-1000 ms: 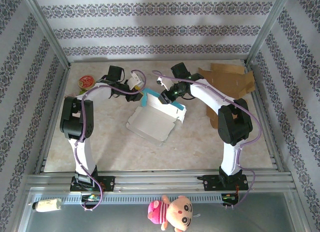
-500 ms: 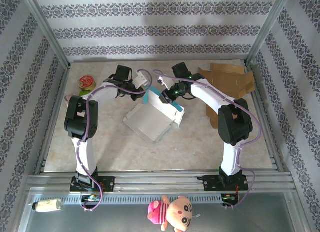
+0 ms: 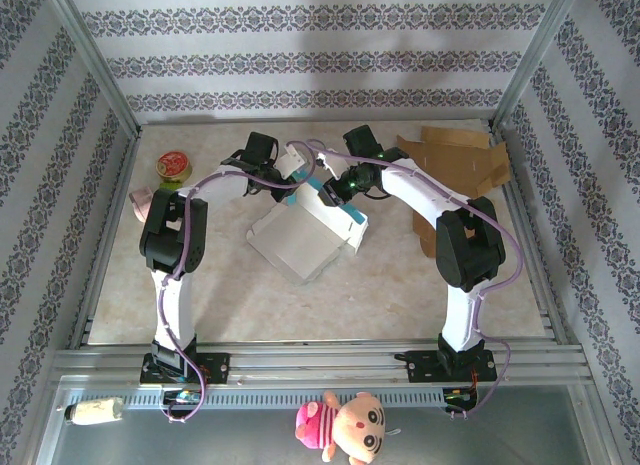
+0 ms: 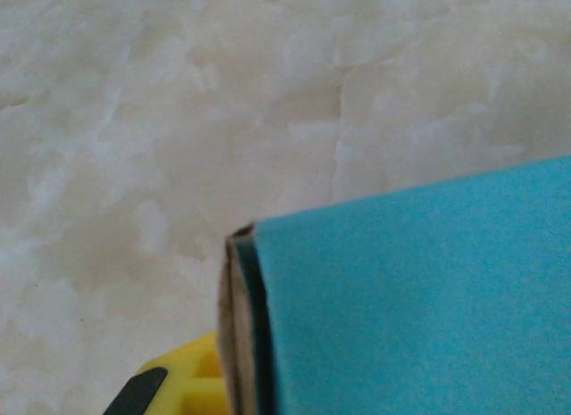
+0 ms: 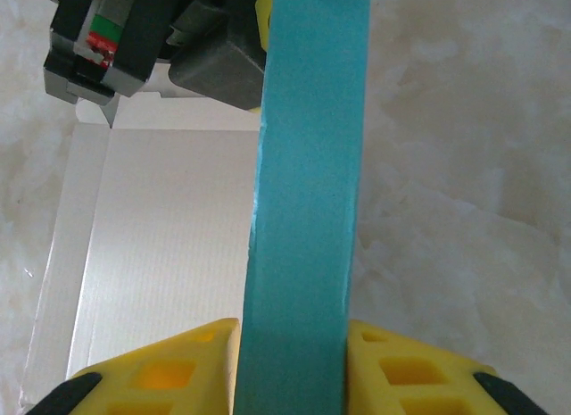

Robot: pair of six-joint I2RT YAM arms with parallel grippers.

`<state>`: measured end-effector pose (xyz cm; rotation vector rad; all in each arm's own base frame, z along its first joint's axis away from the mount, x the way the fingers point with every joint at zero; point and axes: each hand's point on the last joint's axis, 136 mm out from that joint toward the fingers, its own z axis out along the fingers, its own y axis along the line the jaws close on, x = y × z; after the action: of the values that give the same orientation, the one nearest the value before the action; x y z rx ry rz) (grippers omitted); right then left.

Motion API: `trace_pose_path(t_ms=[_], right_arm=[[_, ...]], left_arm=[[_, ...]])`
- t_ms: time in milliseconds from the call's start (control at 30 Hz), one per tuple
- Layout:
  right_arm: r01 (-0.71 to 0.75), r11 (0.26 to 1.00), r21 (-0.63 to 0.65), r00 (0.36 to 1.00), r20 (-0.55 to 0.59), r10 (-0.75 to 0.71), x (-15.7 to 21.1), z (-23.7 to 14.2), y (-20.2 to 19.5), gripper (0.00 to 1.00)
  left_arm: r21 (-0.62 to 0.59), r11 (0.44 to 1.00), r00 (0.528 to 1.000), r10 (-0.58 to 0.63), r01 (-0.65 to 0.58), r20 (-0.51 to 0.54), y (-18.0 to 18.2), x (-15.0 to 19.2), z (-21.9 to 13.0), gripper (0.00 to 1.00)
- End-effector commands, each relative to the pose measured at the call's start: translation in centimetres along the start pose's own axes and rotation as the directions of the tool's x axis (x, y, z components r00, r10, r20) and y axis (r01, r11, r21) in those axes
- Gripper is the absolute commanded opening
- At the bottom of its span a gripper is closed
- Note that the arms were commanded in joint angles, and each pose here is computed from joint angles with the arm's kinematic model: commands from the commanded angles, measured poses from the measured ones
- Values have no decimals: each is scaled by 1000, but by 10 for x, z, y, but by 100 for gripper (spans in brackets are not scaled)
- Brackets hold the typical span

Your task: Fold the paper box

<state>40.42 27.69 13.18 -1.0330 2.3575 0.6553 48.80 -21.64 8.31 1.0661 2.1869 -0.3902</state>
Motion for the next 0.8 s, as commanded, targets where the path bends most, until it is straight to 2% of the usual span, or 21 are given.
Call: trace_pose_path(t_ms=[0,100,167,200,267,300,467,500,533,567,767], right_arm=[[16,999,-35,1000,10,-16,-2,3,13,33],[18,999,-33,1000,12,-18,-3,2,13,33],[20,999,-32,1000,13,-20,-3,1,13,33],[23,999,-30,1000,13,-23,-3,1,13,33],[25,999,-30,1000,15,-24,-3,0,14,33],[24,999,-31,1000,15,-24,-3,0,14,33],[25,999,-29,1000,16,-24,-3,-2,15,33],[27,999,-27,999,18,-27,-4,-2,14,33],[29,999,-25,999,21,-28,-5,-3,14,33],[30,999,-24,999,20,-30,-4,-4,15,33],[32,999,-23,999,22,-32,-5,-6,15,33]], left_arm=[[-24,1000,999,-9,8,-54,-2,7,10,0],[-24,1000,998,-6,5,-55,-3,9,10,0],[-18,1000,999,1,-2,-50,-6,8,9,13],[-19,1000,999,2,-3,-46,-6,7,8,15],[-23,1000,999,4,-4,-41,-6,8,7,11],[-24,1000,999,3,-4,-40,-6,8,7,1],[-13,1000,999,15,-15,38,-15,-3,-5,0],[-6,1000,998,13,-13,65,-18,-7,-9,4],[-5,1000,995,13,-13,95,-20,-13,-15,18],[-2,1000,994,10,-10,111,-21,-16,-19,26],[-31,1000,989,8,-4,149,-22,-27,-42,31]])
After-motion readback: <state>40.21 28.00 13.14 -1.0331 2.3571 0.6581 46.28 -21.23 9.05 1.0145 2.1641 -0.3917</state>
